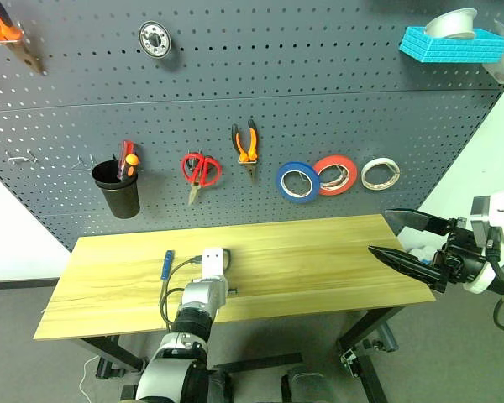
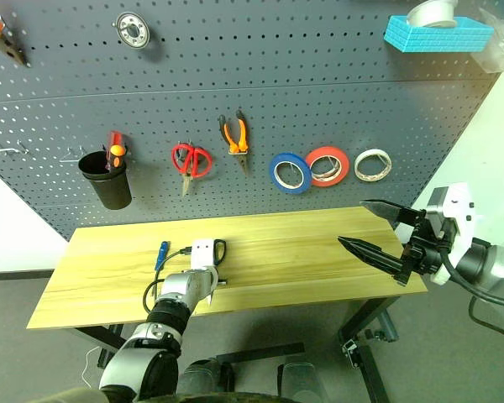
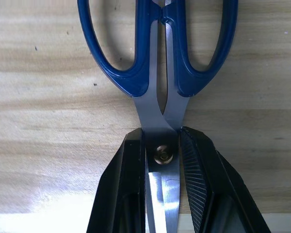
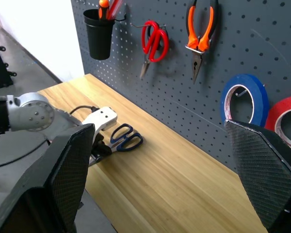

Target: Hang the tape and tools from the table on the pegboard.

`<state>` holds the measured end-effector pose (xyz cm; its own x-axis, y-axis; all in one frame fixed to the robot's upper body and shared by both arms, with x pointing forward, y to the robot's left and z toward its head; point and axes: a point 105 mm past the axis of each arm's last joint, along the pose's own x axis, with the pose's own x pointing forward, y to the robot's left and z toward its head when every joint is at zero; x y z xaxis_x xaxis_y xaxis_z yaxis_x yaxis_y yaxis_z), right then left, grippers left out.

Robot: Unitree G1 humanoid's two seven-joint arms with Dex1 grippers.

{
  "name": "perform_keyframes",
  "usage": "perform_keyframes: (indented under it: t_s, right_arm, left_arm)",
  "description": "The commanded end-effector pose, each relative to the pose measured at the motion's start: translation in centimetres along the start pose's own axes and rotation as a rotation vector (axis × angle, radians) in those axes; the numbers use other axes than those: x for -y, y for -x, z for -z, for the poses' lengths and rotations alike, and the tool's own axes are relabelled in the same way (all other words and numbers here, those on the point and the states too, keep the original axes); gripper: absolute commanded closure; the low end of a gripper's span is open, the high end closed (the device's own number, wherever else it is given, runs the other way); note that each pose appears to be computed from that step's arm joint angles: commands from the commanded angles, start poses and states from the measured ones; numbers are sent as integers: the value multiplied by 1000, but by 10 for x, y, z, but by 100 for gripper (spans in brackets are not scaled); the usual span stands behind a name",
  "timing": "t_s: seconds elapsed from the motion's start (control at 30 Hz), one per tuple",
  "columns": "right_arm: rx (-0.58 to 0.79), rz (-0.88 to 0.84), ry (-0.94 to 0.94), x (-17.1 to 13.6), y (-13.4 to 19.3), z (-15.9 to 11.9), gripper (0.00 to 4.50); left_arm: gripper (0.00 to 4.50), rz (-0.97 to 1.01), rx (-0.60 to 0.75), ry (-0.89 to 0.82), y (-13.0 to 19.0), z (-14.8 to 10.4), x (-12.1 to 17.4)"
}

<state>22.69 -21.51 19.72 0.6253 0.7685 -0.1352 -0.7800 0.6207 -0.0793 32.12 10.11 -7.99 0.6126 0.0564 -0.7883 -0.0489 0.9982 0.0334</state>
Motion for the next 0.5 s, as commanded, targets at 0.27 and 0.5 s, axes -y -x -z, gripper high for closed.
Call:
perform_keyframes:
  t_s: [0.27,0.5]
  right_arm:
    - [33,-8,37,0,0,-11,0]
    - [122,-29,33,-1,7,-29,0]
  left_arm:
    - [379,8,441,-252,32,-61,6]
    - [380,12,581,-343,48,-72,10]
